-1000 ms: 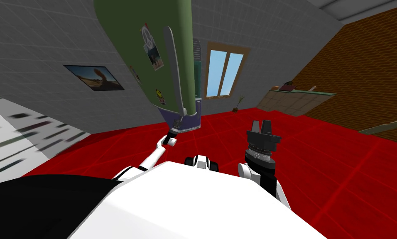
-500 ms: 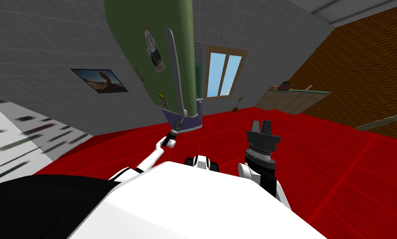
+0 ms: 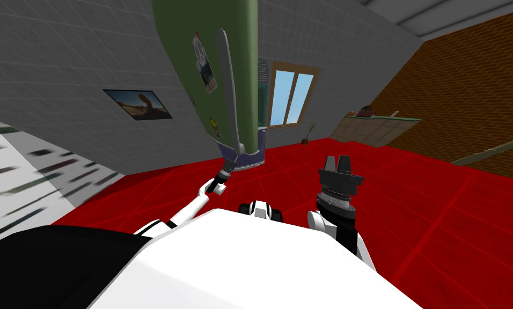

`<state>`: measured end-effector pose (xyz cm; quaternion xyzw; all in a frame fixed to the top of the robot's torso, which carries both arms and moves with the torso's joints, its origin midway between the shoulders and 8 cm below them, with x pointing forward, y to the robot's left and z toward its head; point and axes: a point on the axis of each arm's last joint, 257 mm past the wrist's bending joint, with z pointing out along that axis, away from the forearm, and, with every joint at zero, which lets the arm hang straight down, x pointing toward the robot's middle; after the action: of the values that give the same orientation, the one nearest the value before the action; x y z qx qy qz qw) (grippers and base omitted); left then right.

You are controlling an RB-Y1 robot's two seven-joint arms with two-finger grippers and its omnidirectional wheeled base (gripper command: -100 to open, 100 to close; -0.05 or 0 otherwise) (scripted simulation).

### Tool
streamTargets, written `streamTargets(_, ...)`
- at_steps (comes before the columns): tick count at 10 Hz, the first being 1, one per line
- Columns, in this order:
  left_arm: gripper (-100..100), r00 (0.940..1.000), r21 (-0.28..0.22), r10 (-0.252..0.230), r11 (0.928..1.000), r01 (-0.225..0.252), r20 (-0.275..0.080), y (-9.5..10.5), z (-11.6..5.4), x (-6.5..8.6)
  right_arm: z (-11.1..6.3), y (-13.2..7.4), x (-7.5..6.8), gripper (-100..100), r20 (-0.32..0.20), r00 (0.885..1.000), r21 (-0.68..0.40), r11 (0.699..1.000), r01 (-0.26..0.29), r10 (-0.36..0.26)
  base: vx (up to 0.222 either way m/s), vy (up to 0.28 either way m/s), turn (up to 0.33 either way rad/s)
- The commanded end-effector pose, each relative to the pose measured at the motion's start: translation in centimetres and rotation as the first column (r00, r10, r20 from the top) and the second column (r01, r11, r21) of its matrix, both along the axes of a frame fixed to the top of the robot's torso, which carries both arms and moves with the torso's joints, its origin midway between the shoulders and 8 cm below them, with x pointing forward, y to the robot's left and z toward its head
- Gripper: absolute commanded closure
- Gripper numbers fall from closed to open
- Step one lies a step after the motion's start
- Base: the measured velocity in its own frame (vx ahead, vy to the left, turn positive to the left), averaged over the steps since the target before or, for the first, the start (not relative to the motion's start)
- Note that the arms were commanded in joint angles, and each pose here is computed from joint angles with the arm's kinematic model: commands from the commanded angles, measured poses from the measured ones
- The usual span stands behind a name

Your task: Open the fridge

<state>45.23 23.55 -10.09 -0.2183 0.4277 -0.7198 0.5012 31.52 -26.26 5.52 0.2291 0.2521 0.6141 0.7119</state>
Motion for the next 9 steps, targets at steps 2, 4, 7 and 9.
streamTargets(2, 100, 0.9947, -0.015, -0.089, 0.9958, 0.090, 0.051, -1.0, 2.5, -2.0, 0.0, 0.0, 0.0, 0, 0.000, 1.000, 0.000, 1.000, 0.000, 0.000, -0.134, 0.205, -0.012)
streamTargets(4, -100, 0.9951, -0.010, -0.098, 0.9951, 0.098, 0.008, -0.8, 2.2, -1.4, 0.0, 0.0, 0.0, 0, 0.000, 1.000, 0.000, 1.000, 0.000, 0.000, -0.089, 0.124, 0.018)
streamTargets(7, -100, 0.9936, -0.009, -0.112, 0.9936, 0.112, 0.008, -0.3, 4.4, -0.8, 0.0, 0.0, 0.0, 0, 0.000, 1.000, 0.001, 1.000, 0.000, 0.000, -0.012, -0.081, 0.058)
streamTargets(9, -100, 0.9923, -0.008, -0.124, 0.9923, 0.124, 0.008, 0.1, 6.1, -0.4, 0.0, 0.0, 0.0, 0, 0.000, 1.000, 0.001, 1.000, 0.000, 0.000, 0.004, -0.059, 0.020)
